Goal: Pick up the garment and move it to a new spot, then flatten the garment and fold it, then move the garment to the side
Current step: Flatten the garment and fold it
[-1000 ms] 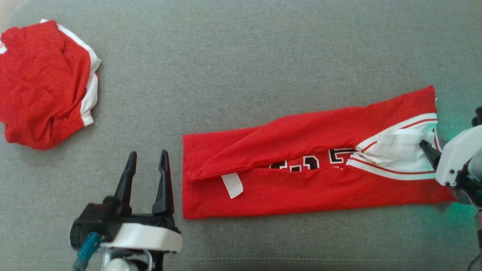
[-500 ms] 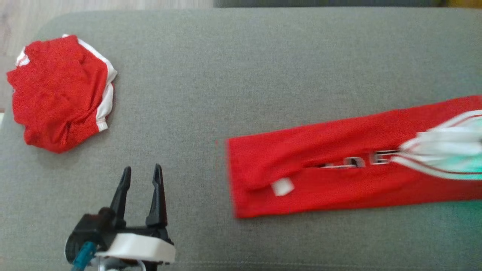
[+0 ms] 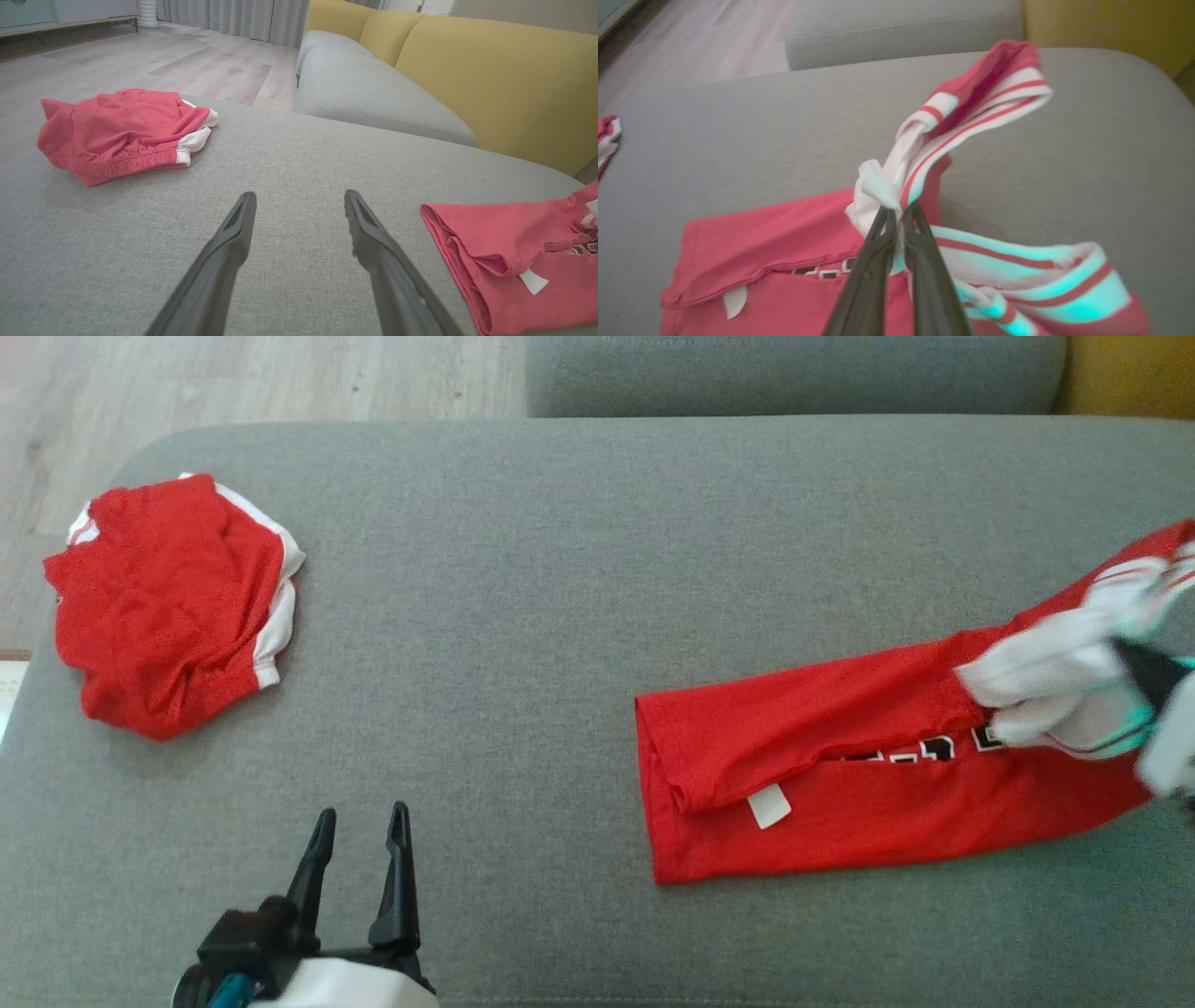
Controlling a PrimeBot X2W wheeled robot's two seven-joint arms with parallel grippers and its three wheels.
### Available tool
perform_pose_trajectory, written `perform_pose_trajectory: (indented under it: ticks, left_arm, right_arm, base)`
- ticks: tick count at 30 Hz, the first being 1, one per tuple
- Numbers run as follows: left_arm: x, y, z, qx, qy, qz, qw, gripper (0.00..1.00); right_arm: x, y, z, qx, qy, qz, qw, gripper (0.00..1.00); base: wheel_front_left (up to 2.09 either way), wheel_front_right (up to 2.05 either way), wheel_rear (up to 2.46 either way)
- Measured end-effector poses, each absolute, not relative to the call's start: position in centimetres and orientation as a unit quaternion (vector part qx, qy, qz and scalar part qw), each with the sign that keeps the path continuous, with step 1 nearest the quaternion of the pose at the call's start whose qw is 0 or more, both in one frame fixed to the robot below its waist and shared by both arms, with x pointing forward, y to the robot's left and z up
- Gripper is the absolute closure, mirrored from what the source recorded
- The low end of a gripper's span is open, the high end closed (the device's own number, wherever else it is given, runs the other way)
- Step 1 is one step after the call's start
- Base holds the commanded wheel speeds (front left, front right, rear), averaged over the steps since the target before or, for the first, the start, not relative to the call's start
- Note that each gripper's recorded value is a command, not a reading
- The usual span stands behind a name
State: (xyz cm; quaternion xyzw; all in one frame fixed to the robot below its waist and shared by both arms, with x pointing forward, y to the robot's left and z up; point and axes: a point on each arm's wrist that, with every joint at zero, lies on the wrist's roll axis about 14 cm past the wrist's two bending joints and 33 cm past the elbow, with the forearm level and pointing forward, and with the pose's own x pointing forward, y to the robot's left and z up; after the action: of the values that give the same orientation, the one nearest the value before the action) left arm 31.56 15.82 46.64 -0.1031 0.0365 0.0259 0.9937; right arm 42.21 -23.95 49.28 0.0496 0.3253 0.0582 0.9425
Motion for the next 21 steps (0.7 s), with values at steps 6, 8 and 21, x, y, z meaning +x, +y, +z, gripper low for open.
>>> perform_pose_trajectory:
  ticks: [6, 8, 21]
  left_arm:
    - [32.0, 15.3, 46.0, -0.104, 0.047, 0.019, 0.993, 0.00]
    - [32.1, 15.1, 45.8, -0.104, 0.052, 0.015, 0.993, 0.00]
    - [32.3, 14.9, 46.1, -0.104, 0.047, 0.015, 0.993, 0.00]
  right_arm:
    - [40.5, -14.8, 47.7, 0.061, 0.340, 0.175, 0.922, 1.00]
    - [39.9, -11.8, 46.9, 0.071, 0.346, 0.210, 0.912, 1.00]
    - [36.3, -1.7, 41.4, 0.096, 0.387, 0.302, 0.866, 1.00]
  base:
    - [0.00, 0.00, 0.00]
    - [0.00, 0.00, 0.00]
    - [0.00, 0.00, 0.00]
